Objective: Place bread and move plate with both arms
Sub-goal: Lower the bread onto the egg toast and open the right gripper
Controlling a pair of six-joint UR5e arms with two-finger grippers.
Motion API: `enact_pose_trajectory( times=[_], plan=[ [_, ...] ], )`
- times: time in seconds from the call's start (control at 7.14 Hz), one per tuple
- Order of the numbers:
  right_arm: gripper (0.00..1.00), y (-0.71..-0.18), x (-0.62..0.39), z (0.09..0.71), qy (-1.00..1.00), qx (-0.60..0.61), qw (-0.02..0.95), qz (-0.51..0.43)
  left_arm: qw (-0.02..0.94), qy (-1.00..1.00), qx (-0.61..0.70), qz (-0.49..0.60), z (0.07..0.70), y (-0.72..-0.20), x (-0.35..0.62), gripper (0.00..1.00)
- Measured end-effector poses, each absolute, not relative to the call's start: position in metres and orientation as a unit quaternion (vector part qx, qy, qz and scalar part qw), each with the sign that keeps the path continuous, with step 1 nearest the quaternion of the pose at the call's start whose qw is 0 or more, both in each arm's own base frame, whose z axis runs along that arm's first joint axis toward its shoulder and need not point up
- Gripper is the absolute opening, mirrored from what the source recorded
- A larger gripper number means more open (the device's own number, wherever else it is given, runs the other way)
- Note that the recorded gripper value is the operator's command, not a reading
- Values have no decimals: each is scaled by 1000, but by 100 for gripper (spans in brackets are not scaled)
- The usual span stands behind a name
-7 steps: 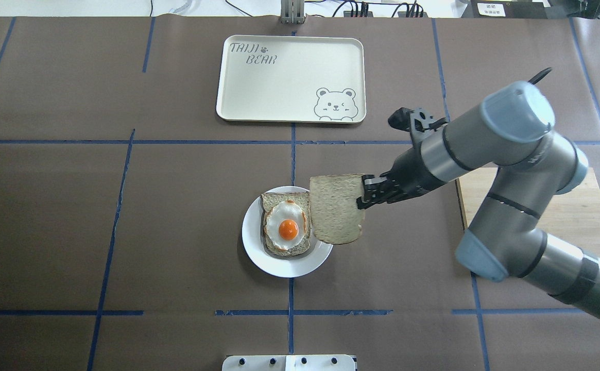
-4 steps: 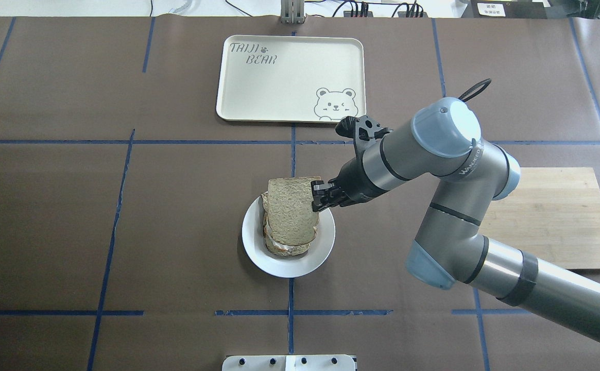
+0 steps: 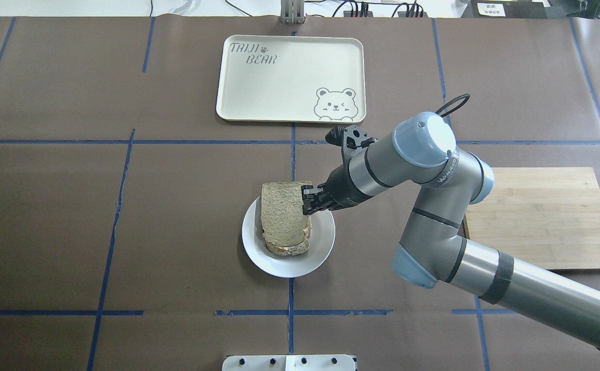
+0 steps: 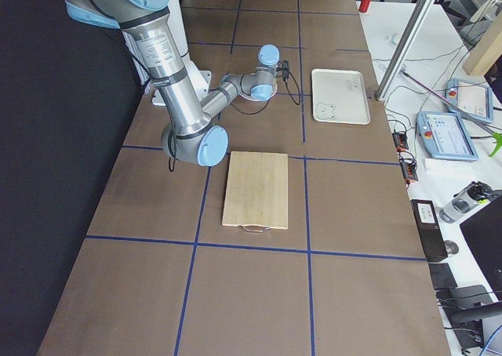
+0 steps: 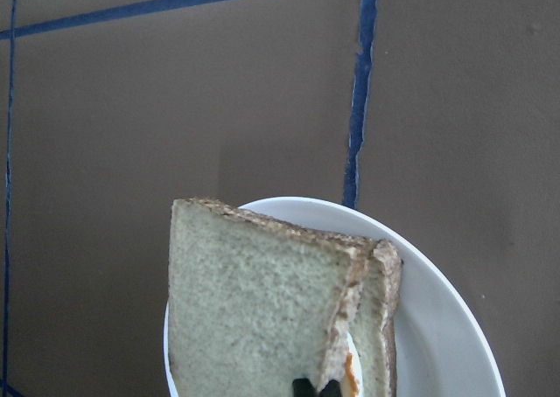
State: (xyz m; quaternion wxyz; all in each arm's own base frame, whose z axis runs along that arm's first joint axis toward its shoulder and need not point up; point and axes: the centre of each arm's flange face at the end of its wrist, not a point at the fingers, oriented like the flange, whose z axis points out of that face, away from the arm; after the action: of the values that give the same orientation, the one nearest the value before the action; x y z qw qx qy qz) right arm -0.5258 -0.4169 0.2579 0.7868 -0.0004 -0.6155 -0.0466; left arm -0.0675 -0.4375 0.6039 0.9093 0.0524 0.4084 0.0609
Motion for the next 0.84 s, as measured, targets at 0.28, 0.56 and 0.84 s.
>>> enact_pose_trajectory(
  times=[0.28,0.56,0.84],
  plan=[
    [0,-409,-525,270,-625,1,779,-58,909,408,53,61,603,-438,-67,100],
    [0,-404,-527,272,-627,5,776,-69,909,408,54,62,602,-437,-68,100],
    [0,-405,-531,276,-624,14,777,-78,909,408,55,62,601,-437,-68,100]
  ],
)
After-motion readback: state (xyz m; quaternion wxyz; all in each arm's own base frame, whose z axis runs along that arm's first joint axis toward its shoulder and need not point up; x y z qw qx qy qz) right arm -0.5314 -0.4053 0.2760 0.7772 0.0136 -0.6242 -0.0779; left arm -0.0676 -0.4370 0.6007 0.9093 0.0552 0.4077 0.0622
